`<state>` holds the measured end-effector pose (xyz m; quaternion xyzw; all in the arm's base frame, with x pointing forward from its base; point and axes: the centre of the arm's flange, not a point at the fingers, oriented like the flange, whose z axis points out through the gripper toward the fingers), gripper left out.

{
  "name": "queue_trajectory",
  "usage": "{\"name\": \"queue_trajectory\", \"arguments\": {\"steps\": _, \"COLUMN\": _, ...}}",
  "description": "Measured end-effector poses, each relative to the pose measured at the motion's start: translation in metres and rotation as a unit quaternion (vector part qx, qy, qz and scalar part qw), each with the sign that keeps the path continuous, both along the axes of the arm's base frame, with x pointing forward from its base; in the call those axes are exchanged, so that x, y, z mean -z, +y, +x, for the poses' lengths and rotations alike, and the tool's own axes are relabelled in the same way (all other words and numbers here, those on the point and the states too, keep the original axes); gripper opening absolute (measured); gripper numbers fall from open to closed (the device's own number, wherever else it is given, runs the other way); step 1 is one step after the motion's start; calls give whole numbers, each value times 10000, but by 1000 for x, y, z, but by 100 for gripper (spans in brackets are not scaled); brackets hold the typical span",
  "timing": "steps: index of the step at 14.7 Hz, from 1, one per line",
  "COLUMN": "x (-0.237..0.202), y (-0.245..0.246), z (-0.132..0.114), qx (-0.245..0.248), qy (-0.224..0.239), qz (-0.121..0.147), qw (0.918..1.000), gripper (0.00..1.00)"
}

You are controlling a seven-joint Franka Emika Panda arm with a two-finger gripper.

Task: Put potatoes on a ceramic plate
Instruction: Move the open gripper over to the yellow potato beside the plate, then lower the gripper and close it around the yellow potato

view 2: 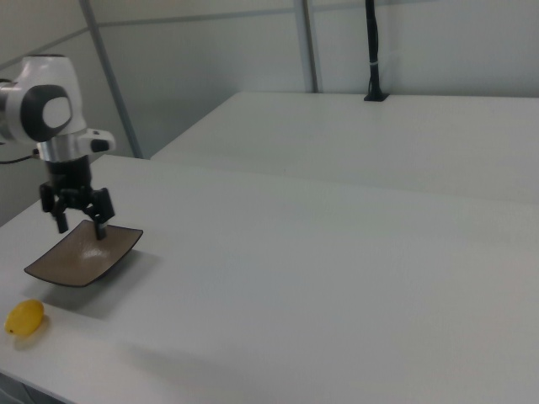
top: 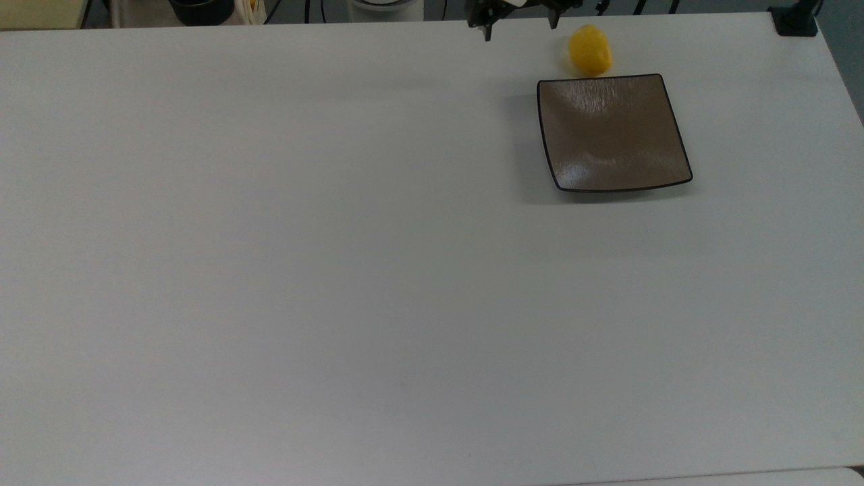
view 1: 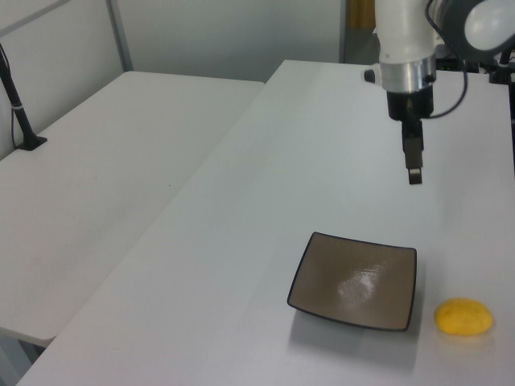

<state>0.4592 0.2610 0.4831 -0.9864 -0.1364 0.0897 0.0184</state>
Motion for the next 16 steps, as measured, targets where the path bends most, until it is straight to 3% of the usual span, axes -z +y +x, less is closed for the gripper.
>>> {"name": "queue_trajectory", "arguments": {"steps": 4, "x": 10, "y": 64, "z": -45, "qx": -479, "qy": -11, "qz": -74, "qw": 9988, "gripper": 100}}
{"name": "queue_trajectory", "arguments": {"steps": 9, "x": 55, "y": 119, "z": -97, "qx": -751, "qy": -175, "qz": -49, "qw": 9970, "gripper": 100}}
{"name": "queue_trajectory", "arguments": {"steps": 16, "x": 118, "y": 144, "z": -117, "qx": -943, "qy": 17, "qz": 27, "qw": 9955, "gripper": 100}}
